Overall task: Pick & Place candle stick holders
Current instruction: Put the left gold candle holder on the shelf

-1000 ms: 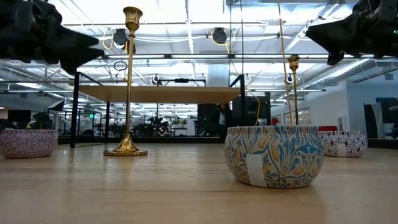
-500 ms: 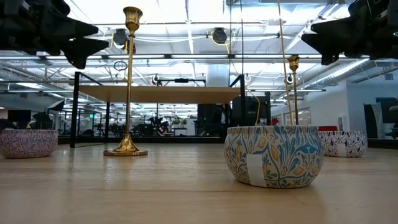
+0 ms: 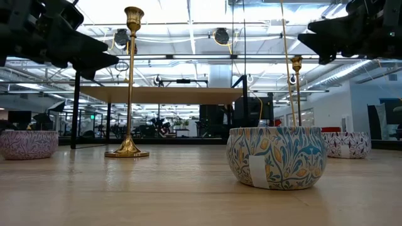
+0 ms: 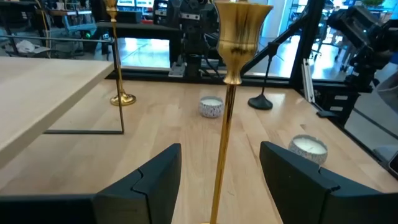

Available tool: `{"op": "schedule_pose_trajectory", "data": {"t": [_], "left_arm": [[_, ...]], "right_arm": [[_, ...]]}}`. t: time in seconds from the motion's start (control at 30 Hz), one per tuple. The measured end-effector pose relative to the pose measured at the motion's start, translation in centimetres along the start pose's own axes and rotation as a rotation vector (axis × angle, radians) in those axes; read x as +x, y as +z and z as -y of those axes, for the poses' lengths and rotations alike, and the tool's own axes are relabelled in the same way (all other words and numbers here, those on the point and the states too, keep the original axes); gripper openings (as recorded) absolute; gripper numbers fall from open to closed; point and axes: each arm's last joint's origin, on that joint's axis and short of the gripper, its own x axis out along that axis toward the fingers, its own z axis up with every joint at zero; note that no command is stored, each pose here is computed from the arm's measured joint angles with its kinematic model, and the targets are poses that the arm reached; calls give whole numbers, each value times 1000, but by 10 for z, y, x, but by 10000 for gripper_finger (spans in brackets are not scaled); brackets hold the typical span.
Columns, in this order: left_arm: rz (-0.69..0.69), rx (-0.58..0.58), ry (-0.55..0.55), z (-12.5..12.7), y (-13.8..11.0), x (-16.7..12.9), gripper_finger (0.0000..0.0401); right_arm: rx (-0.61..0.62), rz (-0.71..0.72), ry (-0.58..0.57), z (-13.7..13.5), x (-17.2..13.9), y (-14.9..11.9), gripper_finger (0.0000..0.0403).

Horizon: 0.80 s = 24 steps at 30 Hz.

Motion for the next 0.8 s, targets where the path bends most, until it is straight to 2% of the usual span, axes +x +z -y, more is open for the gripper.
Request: {"op": "schedule_pose_trajectory", "data": {"t": [0.2, 0.43, 0.8], "left_arm": [[-21, 3, -22, 1, -4, 6, 225], [39, 38, -26, 2, -1, 12, 225], [-30, 110, -21, 5, 2, 35, 225]], "right_arm": [[-5, 15, -1, 0, 3, 0, 206], [22, -4, -2, 0, 5, -2, 206], [61, -6, 0, -1, 7, -3, 205]]}}
